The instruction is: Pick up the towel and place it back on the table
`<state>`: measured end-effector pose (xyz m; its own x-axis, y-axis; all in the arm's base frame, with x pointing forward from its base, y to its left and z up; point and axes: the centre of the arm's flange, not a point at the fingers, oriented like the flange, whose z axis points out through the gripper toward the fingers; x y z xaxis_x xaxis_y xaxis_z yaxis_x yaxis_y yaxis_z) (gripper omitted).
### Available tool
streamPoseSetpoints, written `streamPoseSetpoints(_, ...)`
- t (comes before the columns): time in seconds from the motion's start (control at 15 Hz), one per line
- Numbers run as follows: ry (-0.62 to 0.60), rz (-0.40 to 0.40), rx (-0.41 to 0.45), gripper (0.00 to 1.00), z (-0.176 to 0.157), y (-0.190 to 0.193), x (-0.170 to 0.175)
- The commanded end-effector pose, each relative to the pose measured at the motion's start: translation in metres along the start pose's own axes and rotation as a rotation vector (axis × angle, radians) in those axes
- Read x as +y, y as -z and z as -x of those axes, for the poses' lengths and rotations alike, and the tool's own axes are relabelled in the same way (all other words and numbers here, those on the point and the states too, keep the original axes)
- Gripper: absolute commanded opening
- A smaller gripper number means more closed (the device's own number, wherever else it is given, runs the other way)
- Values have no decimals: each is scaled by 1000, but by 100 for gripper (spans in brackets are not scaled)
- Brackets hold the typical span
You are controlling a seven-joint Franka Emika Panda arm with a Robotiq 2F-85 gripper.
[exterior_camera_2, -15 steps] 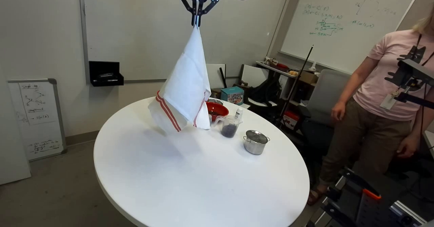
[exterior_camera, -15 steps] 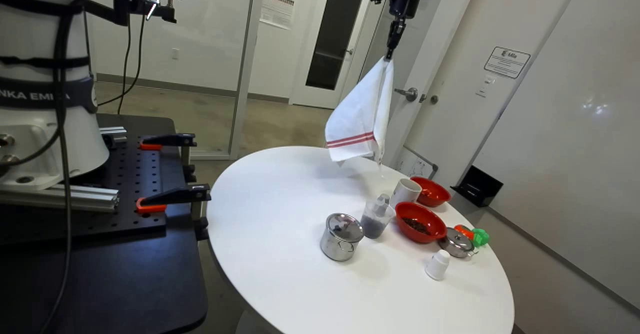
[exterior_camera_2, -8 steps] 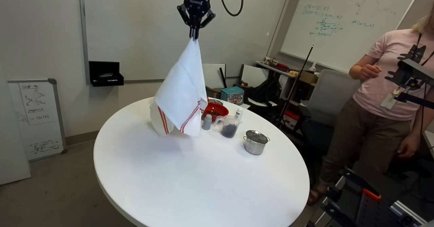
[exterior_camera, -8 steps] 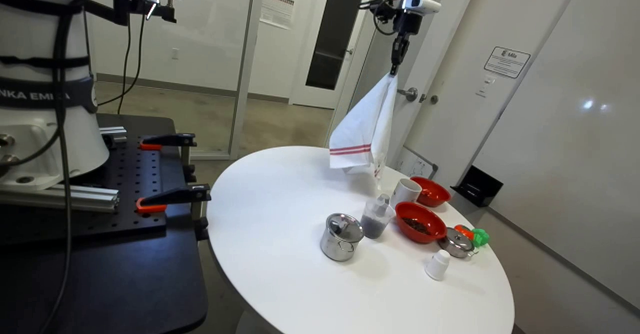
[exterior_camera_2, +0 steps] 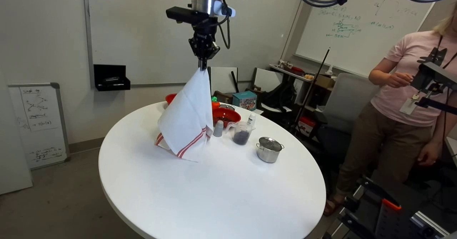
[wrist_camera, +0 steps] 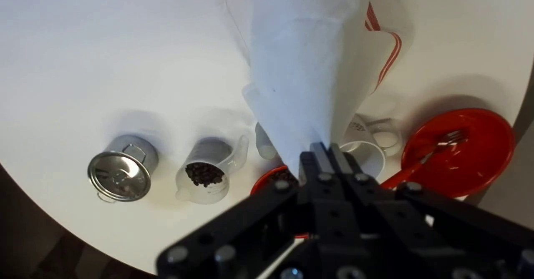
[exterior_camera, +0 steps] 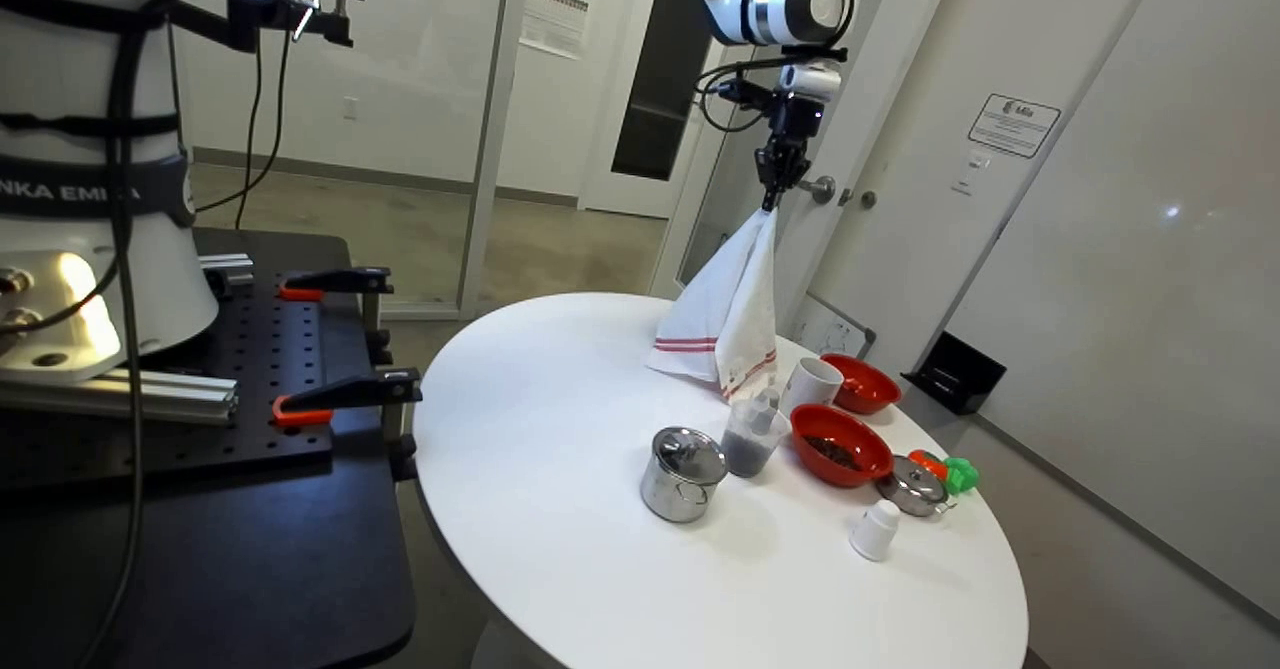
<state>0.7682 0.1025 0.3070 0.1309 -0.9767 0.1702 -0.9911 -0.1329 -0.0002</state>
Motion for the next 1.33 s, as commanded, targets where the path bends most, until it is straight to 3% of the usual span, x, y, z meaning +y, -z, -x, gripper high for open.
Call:
streamPoseSetpoints(0.0, -198, 5, 26, 0, 11, -37, 10)
streamPoseSetpoints(0.27, -413, 41, 36, 0, 15, -89, 16)
streamPoseSetpoints(0.33, -318, 53, 21, 1, 10, -74, 9)
streamPoseSetpoints(0.67, -390, 59, 28, 0, 11, -93, 11)
streamPoseSetpoints(1.27, -893, 78, -3, 0, 11, -150, -3)
